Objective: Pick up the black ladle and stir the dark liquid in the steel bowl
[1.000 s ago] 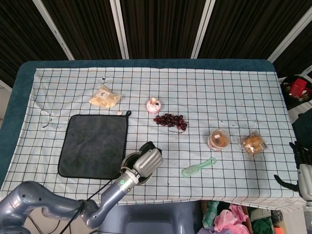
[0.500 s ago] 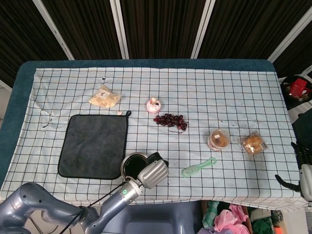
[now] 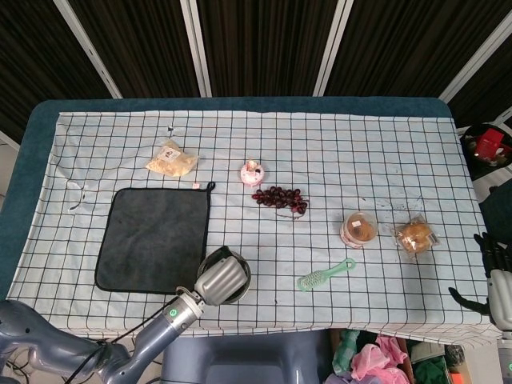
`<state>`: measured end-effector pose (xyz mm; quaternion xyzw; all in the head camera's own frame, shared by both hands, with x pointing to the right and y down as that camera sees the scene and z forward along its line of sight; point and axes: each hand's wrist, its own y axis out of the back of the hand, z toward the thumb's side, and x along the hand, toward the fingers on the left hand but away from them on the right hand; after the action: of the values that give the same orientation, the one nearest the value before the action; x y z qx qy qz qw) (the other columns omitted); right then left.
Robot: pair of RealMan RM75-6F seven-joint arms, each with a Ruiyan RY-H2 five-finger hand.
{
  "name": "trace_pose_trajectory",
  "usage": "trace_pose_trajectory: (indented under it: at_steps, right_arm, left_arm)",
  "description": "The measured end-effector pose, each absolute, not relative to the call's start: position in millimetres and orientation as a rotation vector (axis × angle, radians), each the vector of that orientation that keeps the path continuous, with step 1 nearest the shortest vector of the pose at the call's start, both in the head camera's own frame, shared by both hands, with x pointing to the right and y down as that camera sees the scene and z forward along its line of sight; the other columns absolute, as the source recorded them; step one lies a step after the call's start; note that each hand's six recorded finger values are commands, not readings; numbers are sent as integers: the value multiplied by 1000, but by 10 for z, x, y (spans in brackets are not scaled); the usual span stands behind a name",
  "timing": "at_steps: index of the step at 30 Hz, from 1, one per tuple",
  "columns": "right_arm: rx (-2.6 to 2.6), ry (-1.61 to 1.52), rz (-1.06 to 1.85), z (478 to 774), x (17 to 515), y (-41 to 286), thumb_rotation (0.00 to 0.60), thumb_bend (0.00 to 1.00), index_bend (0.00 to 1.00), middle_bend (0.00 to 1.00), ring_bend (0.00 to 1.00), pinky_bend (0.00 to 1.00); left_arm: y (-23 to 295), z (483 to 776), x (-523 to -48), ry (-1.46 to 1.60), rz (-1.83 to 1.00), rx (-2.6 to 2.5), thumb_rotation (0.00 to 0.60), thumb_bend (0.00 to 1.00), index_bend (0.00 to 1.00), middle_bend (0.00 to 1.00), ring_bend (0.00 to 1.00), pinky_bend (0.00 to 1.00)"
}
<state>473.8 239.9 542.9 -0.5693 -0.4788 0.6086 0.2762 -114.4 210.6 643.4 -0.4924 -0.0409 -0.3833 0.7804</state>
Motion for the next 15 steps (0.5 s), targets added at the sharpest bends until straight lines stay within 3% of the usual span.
trace_pose_trajectory:
  at_steps: [8, 15]
  right_arm:
    - [-1533, -1277, 1642, 5454, 4727, 2404, 600, 114, 28, 8, 61, 217]
    - [-1538, -1273, 1644, 5471, 4718, 2405, 600, 113, 28, 8, 61, 217]
  left_arm:
    - [1848, 6547, -1235, -65, -887, -1049, 600, 506, 689, 897, 836, 831]
    - [1668, 6654, -1004, -32, -880, -1054, 600, 506, 689, 898, 836, 832]
